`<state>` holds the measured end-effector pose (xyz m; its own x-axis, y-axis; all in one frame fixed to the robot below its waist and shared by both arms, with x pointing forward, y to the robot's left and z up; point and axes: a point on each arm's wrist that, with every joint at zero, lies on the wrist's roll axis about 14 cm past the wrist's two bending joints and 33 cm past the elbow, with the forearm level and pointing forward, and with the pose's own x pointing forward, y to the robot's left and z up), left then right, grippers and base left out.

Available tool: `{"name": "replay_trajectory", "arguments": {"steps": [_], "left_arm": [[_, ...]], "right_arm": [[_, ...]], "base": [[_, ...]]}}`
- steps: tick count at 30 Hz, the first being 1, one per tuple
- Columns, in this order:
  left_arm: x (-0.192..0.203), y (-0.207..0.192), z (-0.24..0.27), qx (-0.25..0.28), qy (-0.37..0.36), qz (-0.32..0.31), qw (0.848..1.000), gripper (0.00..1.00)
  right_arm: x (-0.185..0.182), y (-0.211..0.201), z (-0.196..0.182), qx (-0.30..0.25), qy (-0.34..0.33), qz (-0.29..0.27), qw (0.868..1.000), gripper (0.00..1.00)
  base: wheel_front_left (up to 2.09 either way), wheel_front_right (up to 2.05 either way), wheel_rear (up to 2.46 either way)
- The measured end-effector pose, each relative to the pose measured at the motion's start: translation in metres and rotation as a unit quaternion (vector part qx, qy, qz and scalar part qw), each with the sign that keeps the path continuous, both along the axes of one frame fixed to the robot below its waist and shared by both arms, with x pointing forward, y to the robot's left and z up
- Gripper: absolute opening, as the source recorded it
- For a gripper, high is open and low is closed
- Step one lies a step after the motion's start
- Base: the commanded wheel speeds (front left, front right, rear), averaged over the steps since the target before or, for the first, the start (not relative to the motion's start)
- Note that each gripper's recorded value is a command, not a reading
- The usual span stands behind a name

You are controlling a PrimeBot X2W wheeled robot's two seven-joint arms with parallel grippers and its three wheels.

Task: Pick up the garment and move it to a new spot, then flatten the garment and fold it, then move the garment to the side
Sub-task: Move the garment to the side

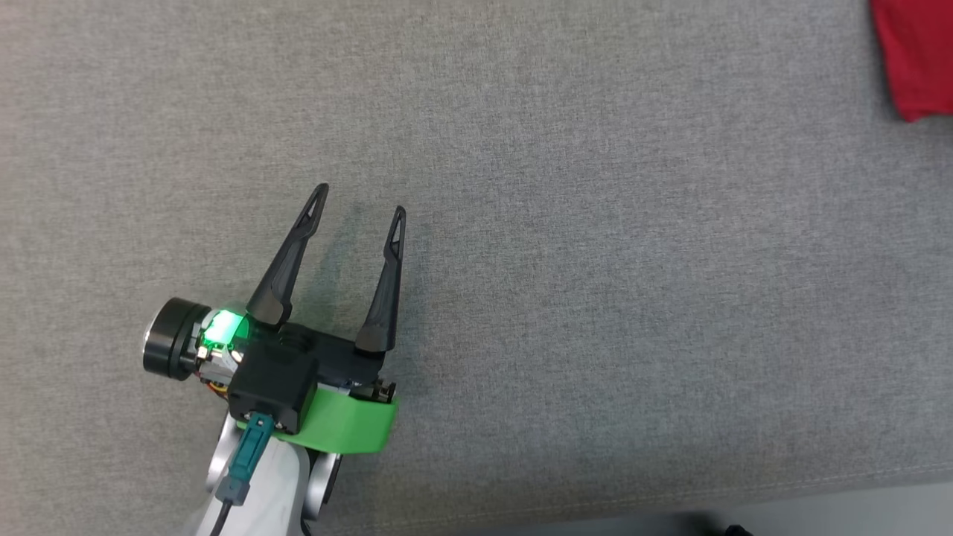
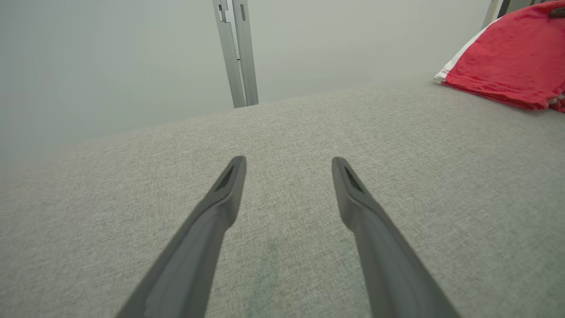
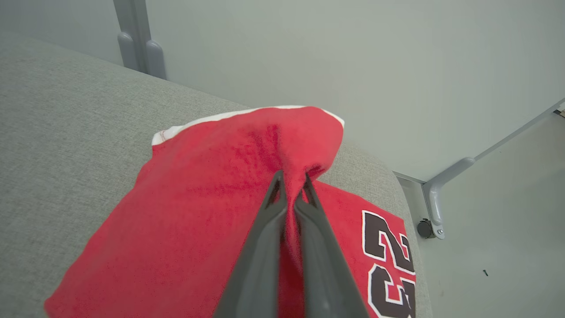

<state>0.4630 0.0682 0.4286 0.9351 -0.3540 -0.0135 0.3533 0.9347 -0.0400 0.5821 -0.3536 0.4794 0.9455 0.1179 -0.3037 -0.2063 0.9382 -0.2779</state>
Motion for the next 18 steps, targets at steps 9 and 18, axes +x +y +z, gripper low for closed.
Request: {"name": "replay_trajectory", "arguments": {"steps": [9, 18], "left_arm": [[0.01, -0.009, -0.019, -0.005, 0.013, -0.017, 1.0, 1.0], [0.011, -0.005, -0.021, 0.001, 0.015, -0.013, 1.0, 1.0]], "right_arm": [[0.005, -0.044, 0.003, -0.065, 0.005, -0.029, 0.997, 0.0], [0.013, -0.087, 0.013, -0.148, -0.01, -0.078, 0.986, 1.0]], "base": [[0.0, 0.0, 0.0], [0.0, 0.0, 0.0]]}}
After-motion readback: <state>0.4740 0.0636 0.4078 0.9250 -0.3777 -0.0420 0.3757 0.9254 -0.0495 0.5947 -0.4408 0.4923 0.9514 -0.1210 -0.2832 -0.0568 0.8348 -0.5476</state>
